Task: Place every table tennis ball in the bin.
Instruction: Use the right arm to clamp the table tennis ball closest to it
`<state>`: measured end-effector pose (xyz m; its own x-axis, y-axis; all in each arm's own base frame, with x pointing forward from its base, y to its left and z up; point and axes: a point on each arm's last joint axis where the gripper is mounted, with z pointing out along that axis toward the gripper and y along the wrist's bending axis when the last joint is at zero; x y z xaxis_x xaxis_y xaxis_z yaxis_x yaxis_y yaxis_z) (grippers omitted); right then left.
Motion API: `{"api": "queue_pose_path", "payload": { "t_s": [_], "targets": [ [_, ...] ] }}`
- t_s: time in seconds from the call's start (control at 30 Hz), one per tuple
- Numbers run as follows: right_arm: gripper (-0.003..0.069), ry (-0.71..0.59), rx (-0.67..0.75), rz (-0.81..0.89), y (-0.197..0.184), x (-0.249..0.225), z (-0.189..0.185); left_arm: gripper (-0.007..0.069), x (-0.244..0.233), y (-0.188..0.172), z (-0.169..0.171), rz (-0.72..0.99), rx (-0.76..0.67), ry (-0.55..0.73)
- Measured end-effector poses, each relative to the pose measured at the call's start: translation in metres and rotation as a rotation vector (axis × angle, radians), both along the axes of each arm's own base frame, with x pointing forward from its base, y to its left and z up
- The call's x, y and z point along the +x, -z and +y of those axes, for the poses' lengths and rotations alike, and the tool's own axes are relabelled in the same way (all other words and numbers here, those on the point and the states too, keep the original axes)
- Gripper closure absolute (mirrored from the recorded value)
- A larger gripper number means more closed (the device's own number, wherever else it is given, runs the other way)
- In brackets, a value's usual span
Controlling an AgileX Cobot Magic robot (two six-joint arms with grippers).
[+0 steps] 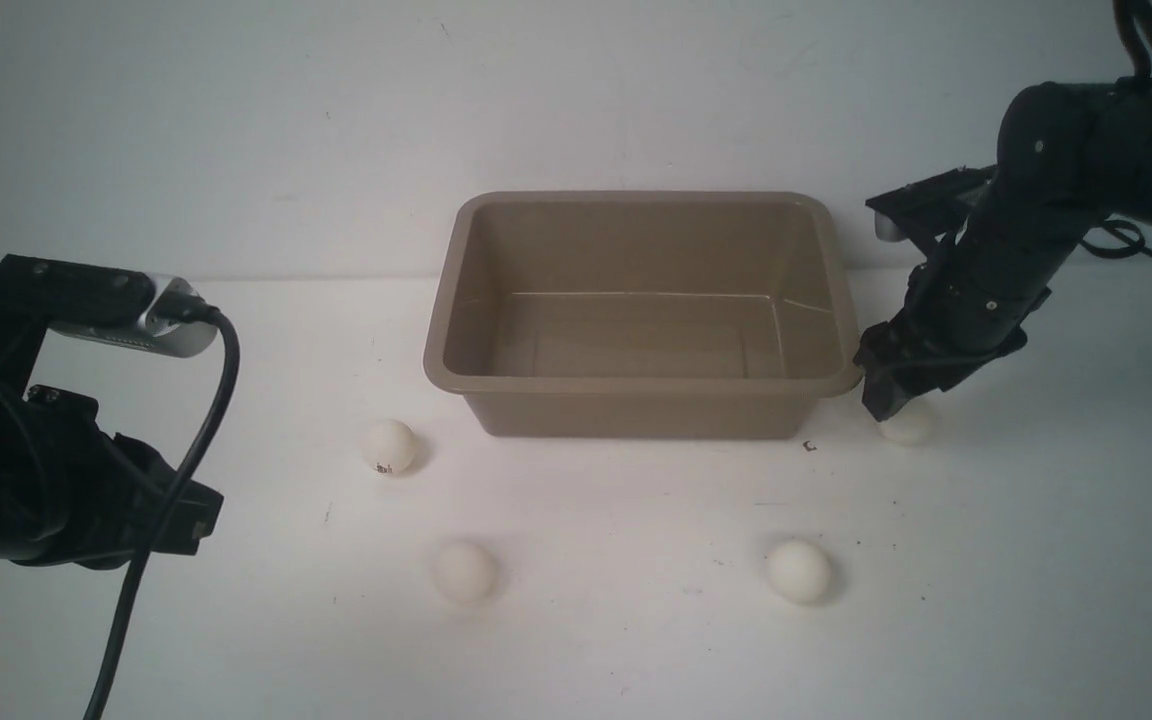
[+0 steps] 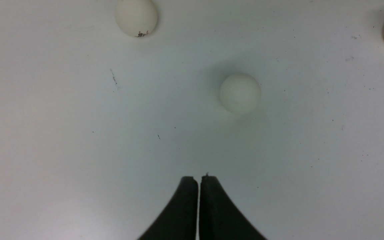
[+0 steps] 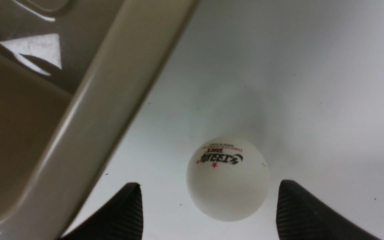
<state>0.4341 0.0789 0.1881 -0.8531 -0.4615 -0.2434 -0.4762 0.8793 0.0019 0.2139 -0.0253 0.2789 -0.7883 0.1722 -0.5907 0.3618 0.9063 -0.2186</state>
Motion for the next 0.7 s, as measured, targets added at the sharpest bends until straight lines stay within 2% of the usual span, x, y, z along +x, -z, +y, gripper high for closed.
{"api": "queue_pose_path", "payload": {
  "t_s": [0.3,0.4,0.53,0.7],
  "targets": [
    [0.0178,-0.008,-0.011,0.048,0.023,0.003,0.0,0.0629,0.0,0.0,0.0,0.0,0.0,0.0],
    [0.0213,0.003,-0.028,0.049,0.027,0.004,-0.001,0.0629,0.0,0.0,0.0,0.0,0.0,0.0],
    [0.0306,0.016,-0.04,0.045,0.027,0.005,-0.002,0.0629,0.0,0.0,0.0,0.0,0.0,0.0],
    [0.0303,0.014,-0.057,0.059,0.028,0.003,-0.004,0.0629,0.0,0.0,0.0,0.0,0.0,-0.001]
  ]
}}
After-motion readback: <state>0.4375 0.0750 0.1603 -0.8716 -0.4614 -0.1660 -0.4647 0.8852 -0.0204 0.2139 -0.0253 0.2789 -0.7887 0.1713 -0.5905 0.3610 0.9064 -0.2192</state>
